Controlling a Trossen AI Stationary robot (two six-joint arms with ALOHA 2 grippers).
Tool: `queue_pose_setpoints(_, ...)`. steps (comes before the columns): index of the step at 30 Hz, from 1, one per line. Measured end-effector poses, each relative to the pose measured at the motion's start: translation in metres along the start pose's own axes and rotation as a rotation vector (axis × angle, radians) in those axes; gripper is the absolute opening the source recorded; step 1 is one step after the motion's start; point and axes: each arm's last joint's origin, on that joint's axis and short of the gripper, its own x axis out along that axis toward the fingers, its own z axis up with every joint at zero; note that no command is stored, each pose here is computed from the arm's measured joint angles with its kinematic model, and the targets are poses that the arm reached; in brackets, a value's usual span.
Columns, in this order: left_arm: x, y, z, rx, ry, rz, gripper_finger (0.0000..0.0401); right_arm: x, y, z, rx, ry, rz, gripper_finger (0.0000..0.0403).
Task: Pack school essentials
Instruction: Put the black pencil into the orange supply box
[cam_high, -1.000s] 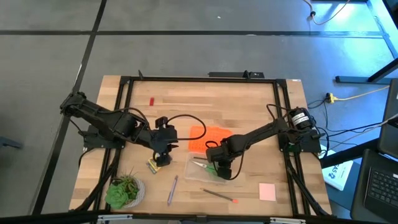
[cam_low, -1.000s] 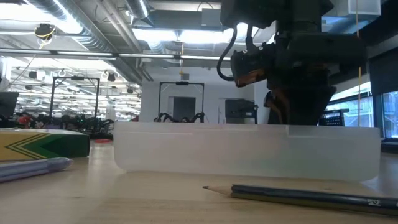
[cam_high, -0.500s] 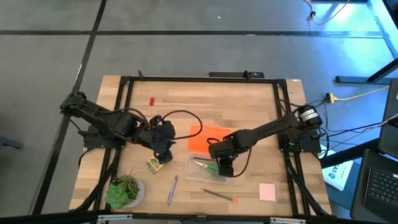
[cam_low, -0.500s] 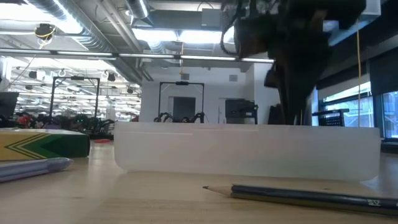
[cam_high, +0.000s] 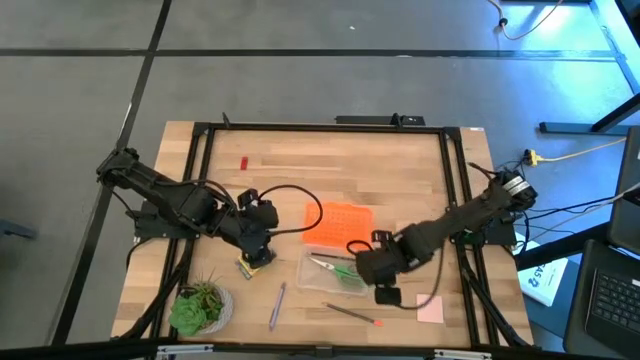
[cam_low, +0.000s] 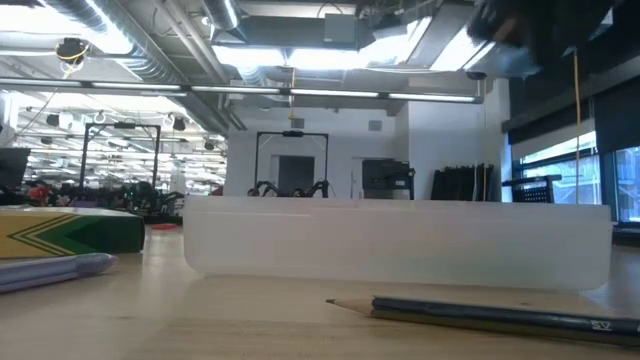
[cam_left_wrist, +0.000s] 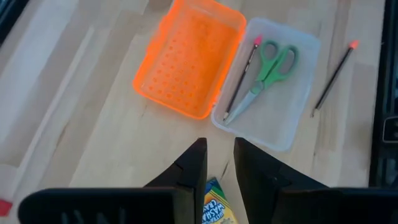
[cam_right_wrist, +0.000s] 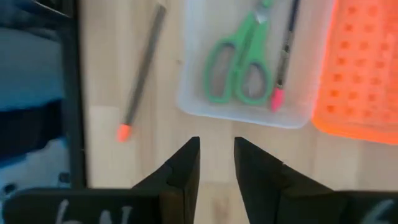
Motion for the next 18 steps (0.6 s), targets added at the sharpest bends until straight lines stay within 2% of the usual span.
queue_pose_setpoints(5, 0.000, 0.001, 0.000, 0.042, 0.006, 0.005, 0.0073, -0.013, 0.030, -0.007, 0.089, -0.046, 0.046, 0.0100)
queue_pose_setpoints(11, 0.000, 0.001, -0.001, 0.083, 0.006, 0.004, 0.0073, -0.012, 0.045, -0.020, 0.303, -0.073, 0.002, 0.0093)
queue_pose_setpoints(18, -0.003, -0.005, -0.005, 0.108, 0.007, -0.015, 0.0073, -0.011, 0.058, -0.030, 0.347, -0.104, -0.023, 0.0091)
